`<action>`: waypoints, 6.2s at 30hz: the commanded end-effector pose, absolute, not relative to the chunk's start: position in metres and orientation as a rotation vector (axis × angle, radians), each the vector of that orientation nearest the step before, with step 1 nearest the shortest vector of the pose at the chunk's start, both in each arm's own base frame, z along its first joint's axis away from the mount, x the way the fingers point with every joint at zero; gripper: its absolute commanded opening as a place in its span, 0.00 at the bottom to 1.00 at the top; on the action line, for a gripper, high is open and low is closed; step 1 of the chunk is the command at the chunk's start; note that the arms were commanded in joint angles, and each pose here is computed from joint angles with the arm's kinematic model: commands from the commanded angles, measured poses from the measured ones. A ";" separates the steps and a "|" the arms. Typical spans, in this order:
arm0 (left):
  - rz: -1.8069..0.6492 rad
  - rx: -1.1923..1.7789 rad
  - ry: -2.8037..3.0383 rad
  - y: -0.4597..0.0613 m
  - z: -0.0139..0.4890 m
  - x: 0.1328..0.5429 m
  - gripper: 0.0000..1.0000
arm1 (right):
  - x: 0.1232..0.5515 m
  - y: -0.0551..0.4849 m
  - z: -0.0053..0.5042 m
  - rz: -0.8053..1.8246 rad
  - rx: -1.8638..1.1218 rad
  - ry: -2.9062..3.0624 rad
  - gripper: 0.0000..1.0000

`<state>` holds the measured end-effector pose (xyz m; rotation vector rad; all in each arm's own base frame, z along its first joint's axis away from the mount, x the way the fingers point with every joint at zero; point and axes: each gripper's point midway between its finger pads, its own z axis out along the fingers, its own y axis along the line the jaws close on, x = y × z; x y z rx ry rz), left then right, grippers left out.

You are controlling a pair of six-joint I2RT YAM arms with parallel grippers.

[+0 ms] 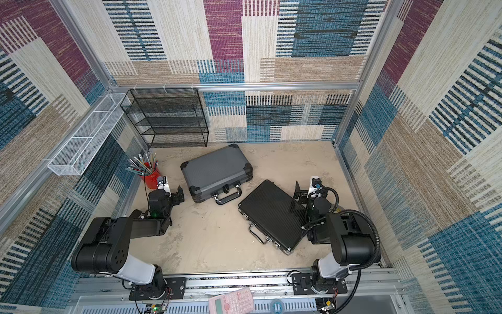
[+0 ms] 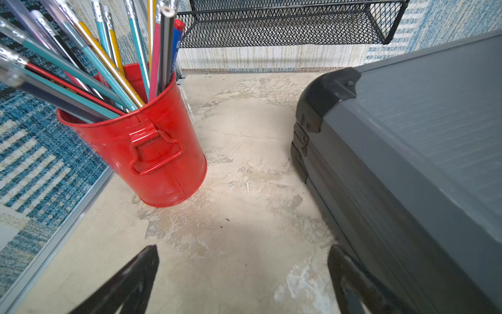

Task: Open the poker set cases
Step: Adjust the poker set case at the center of the board.

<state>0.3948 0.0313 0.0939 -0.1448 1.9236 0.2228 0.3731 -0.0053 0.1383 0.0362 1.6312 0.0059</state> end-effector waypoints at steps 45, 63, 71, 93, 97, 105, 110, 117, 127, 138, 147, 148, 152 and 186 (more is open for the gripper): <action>0.206 -0.176 1.864 0.034 0.108 0.387 0.97 | 0.393 -0.023 0.188 -0.070 0.131 1.773 1.00; 0.036 -0.193 1.782 0.008 0.196 0.383 0.94 | 0.315 -0.005 0.173 0.343 0.540 1.879 0.99; -0.186 0.082 1.786 -0.114 0.222 0.387 0.94 | 0.291 -0.009 0.149 0.393 0.712 1.905 1.00; -0.633 0.525 2.033 -0.344 0.154 0.366 0.96 | 0.245 -0.010 0.099 0.436 1.071 2.037 0.99; -0.669 0.586 2.081 -0.355 0.146 0.362 0.96 | 0.241 -0.008 0.096 0.445 1.095 2.055 0.99; -0.747 0.670 2.178 -0.370 0.131 0.353 0.95 | 0.228 0.002 0.081 0.493 1.104 2.115 1.00; -0.776 0.709 2.245 -0.373 0.117 0.347 0.92 | 0.230 0.016 0.078 0.582 1.053 2.144 1.00; -0.785 0.692 2.328 -0.367 0.098 0.343 0.89 | 0.231 0.025 0.076 0.633 0.999 2.160 0.96; -0.968 0.624 2.432 -0.371 0.083 0.338 0.76 | 0.237 0.043 0.076 0.739 0.913 2.160 0.88; -1.049 0.605 2.491 -0.379 0.076 0.331 0.54 | 0.258 0.060 0.094 0.857 0.800 2.110 0.82; -1.058 0.546 2.515 -0.384 0.071 0.333 0.46 | 0.282 0.065 0.115 0.881 0.708 2.058 0.81; -1.052 0.536 2.518 -0.385 0.071 0.334 0.46 | 0.286 0.067 0.118 0.884 0.689 2.056 0.82; -1.053 0.489 2.523 -0.389 0.068 0.335 0.46 | 0.300 0.071 0.130 0.887 0.626 2.046 0.81; -1.084 0.274 2.456 -0.431 0.078 0.371 0.47 | 0.383 0.067 0.163 0.772 0.351 2.001 0.88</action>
